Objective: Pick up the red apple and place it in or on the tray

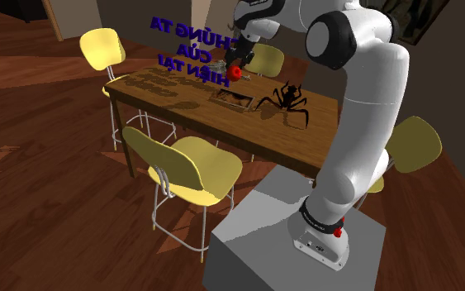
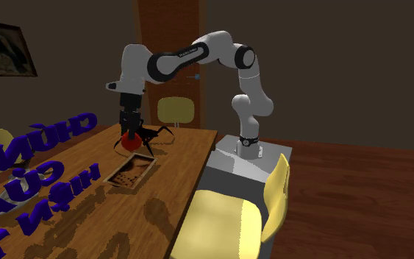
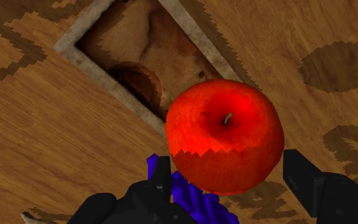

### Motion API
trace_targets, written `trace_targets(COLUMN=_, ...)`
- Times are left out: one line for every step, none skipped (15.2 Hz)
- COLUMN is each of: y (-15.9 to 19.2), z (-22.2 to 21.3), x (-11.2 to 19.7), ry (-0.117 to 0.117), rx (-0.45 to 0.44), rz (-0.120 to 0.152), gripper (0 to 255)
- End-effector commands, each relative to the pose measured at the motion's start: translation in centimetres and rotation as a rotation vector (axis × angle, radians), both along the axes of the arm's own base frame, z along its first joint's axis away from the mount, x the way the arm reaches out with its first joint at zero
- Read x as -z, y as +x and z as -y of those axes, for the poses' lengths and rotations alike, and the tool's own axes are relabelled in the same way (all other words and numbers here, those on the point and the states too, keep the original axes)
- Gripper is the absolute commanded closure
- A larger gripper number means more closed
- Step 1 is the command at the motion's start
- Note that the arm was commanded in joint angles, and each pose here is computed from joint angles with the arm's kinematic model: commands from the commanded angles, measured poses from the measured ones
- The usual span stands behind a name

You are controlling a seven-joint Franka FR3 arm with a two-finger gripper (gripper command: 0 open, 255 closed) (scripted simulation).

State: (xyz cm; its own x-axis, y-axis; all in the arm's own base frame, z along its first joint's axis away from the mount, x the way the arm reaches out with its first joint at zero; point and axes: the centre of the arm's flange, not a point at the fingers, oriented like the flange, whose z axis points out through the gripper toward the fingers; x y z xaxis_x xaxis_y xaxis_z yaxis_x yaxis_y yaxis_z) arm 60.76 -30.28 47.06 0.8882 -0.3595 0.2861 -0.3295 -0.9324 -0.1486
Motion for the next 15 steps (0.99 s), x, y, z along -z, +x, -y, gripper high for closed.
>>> trace_targets(y=0.7, z=3.3, x=-0.4, ry=0.0, rx=-0.002, rz=0.0, gripper=255)
trace_targets(y=0.7, z=3.3, x=0.1, ry=0.0, rx=-0.002, rz=0.0, gripper=255)
trace_targets(y=0.7, z=3.3, x=0.7, ry=0.0, rx=-0.002, rz=0.0, gripper=255)
trace_targets(y=0.7, z=3.3, x=1.2, ry=0.0, rx=-0.002, rz=0.0, gripper=255)
trace_targets(y=0.7, z=3.3, x=1.7, ry=0.0, rx=-0.002, rz=0.0, gripper=255)
trace_targets(y=0.7, z=3.3, x=2.3, ry=0.0, rx=-0.002, rz=0.0, gripper=255)
trace_targets(y=0.7, z=3.3, x=2.8, ry=0.0, rx=-0.002, rz=0.0, gripper=255)
trace_targets(y=0.7, z=3.3, x=3.3, ry=0.0, rx=-0.002, rz=0.0, gripper=255)
trace_targets(y=0.7, z=3.3, x=3.8, ry=0.0, rx=-0.002, rz=0.0, gripper=255)
trace_targets(y=0.7, z=3.3, x=4.4, ry=0.0, rx=-0.002, rz=0.0, gripper=255)
trace_targets(y=0.7, z=3.3, x=4.9, ry=0.0, rx=-0.002, rz=0.0, gripper=255)
trace_targets(y=0.7, z=3.3, x=5.4, ry=0.0, rx=-0.002, rz=0.0, gripper=255)
trace_targets(y=0.7, z=3.3, x=6.0, ry=0.0, rx=-0.002, rz=0.0, gripper=255)
trace_targets(y=0.7, z=3.3, x=6.5, ry=0.0, rx=-0.002, rz=0.0, gripper=255)
trace_targets(y=0.7, z=3.3, x=7.0, ry=0.0, rx=-0.002, rz=0.0, gripper=255)
